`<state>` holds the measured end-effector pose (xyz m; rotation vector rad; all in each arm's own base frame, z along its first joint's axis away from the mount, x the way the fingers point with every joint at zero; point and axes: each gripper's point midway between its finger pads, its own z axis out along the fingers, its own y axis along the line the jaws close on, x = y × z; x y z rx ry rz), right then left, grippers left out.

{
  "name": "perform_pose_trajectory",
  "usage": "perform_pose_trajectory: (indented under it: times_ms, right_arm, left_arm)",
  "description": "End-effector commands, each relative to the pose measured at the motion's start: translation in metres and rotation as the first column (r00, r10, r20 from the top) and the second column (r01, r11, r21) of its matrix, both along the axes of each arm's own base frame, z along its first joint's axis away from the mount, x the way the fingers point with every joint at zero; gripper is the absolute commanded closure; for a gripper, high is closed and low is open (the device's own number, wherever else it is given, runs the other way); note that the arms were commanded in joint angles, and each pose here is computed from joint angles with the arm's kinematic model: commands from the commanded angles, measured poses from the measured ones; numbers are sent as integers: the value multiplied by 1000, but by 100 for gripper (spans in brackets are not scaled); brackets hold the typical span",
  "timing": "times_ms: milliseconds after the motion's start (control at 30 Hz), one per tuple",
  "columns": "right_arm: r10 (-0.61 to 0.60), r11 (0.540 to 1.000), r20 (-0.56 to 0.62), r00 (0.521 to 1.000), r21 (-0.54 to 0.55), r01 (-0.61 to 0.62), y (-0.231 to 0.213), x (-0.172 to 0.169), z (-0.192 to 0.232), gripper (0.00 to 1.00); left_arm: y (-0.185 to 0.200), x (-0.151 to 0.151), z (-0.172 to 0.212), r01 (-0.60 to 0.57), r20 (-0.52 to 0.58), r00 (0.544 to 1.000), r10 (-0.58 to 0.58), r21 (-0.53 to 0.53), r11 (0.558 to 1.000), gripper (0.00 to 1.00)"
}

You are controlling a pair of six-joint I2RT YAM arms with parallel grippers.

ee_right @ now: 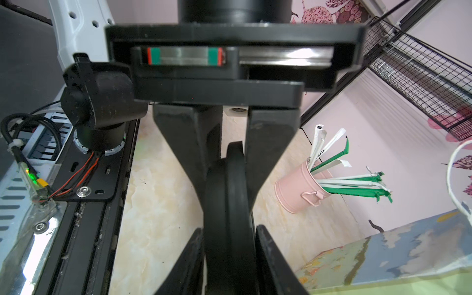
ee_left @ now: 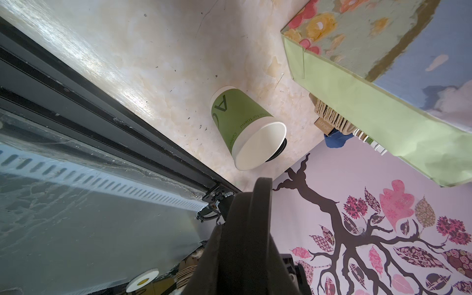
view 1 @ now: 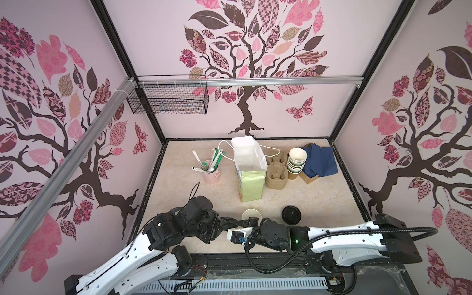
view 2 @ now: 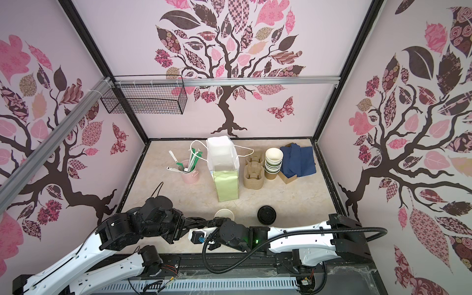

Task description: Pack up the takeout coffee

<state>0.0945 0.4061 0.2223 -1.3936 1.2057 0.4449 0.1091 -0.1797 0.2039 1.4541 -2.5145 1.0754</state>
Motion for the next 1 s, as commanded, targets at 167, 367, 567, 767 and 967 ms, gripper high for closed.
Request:
perform_pose_trajectory:
  times_ms: [167,367,567,767,967]
  right_arm:
    - [-20,999,-10,1000,25,21,9,2,9,75]
    - [-34,997,-90,995,65,40,3,0,13,86]
    - [-58,981,-364,930,150,120,-21,-5,18,94]
    - [-36,938,-696,717,224,266,-66,-12,33,100]
    - [84,880,-895,439,273,388,-114,11,58,100]
  left_arm:
    - [-2,1,-2,-8,-16,1000,8,-6,1000,79]
    - [-4,9,4,-22,35,999,23,-20,1000,49]
    - [46,42,48,-139,352,932,81,140,980,25]
    - [99,72,131,-188,690,662,-294,532,826,23]
    - [45,76,174,-141,495,20,-869,862,487,22]
